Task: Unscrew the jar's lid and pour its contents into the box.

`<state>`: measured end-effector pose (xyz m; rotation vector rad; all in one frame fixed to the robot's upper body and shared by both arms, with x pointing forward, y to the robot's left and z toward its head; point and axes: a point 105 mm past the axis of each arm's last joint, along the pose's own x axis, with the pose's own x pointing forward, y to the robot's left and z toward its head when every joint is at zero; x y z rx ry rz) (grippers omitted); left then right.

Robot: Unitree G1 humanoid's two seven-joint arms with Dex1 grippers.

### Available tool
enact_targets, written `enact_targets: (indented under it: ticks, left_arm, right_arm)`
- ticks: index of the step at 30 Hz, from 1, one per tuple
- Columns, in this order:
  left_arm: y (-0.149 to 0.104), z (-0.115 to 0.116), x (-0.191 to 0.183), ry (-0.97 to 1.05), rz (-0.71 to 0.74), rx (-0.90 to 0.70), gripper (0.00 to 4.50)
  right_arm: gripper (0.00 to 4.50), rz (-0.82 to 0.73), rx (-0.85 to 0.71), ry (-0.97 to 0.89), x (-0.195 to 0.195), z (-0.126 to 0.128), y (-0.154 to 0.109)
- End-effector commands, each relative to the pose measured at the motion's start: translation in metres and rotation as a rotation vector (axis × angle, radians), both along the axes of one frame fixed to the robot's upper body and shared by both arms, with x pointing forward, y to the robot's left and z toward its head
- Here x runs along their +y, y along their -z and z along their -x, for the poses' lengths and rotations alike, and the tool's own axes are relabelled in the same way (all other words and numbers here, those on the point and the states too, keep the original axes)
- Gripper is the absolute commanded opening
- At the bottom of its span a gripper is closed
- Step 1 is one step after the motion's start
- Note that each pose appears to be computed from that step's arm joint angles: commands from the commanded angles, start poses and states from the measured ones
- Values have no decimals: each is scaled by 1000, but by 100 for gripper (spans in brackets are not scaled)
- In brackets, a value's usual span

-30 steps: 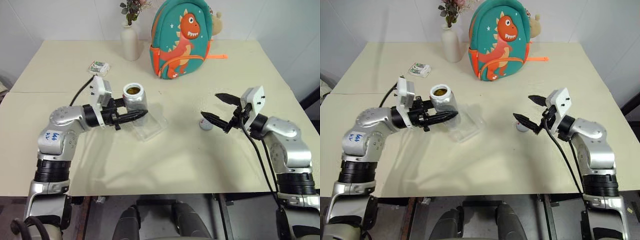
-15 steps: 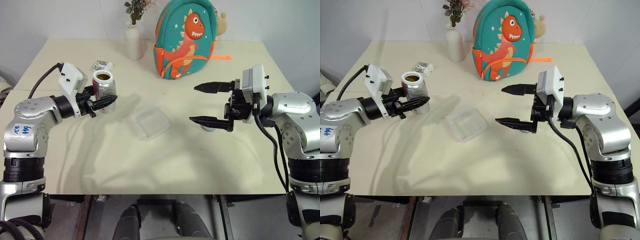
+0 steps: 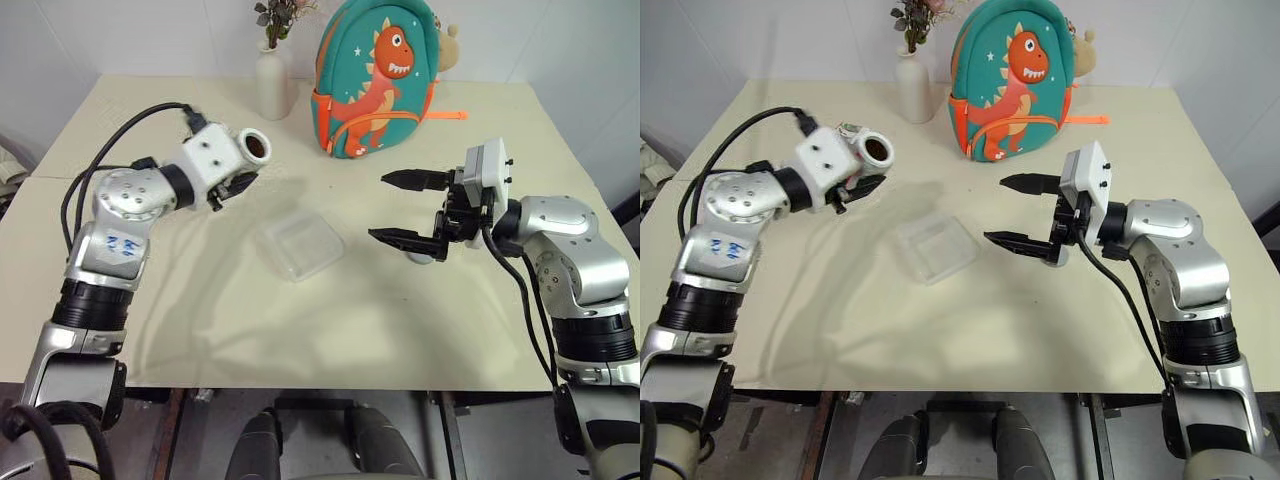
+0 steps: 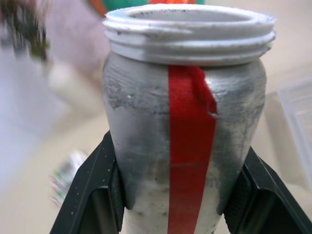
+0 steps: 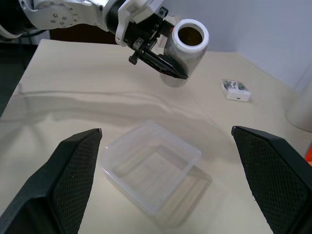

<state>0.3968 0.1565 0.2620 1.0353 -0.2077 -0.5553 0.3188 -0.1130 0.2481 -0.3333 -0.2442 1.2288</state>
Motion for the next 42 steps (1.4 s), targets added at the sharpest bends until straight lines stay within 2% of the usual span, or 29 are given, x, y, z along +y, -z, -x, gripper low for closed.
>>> enact_targets:
  ticks: [1, 2, 4, 6, 8, 11, 13, 17, 20, 27, 30, 34, 37, 40, 41, 42]
  left_arm:
    - [-29, -5, 0, -41, -214, -286, 205]
    - [-33, -8, -2, -48, -271, -352, 205]
    - [-45, -7, -16, -29, -540, -615, 205]
    - [-45, -3, -31, 37, -707, -793, 205]
    - [-42, 6, -51, 133, -805, -964, 205]
    - [-27, 13, -68, 224, -861, -1064, 205]
    - [-13, 10, -70, 231, -904, -1075, 205]
    - [10, -11, -49, 133, -1002, -985, 205]
    - [13, -23, -39, 74, -1028, -956, 205]
    - [12, -16, -51, 137, -1032, -1020, 205]
    - [3, -15, -52, 119, -998, -1036, 205]
    - [-11, -16, -43, 79, -792, -898, 205]
    - [-18, -12, -27, 36, -552, -734, 205]
    - [-21, -20, 12, -114, -118, -429, 205]
    - [-17, -24, 25, -165, 62, -296, 205]
    - [-11, -26, 43, -225, 308, -157, 205]
  right_arm:
    - [449, -49, -42, 39, -7, 0, -10]
    - [449, -58, -39, 47, -8, 0, -10]
    - [449, -80, -34, 64, -9, -1, -9]
    - [449, -95, -30, 75, -8, -2, -8]
    - [449, -116, -26, 86, -8, -2, -7]
    - [449, -160, -20, 101, -6, -3, -8]
    - [449, -182, -21, 111, -4, -3, -8]
    - [449, -223, -29, 130, -2, -2, -11]
    - [449, -255, -36, 141, -3, 1, -15]
    - [449, -297, -37, 172, -9, 3, -21]
    - [449, -294, -38, 179, -10, 2, -20]
    - [449, -295, -33, 168, -7, 3, -20]
    - [449, -286, -26, 168, -8, 4, -18]
    - [449, -273, -17, 163, -9, 5, -16]
    - [449, -270, -14, 159, -9, 5, -16]
    - [449, -260, -11, 148, -7, 5, -16]
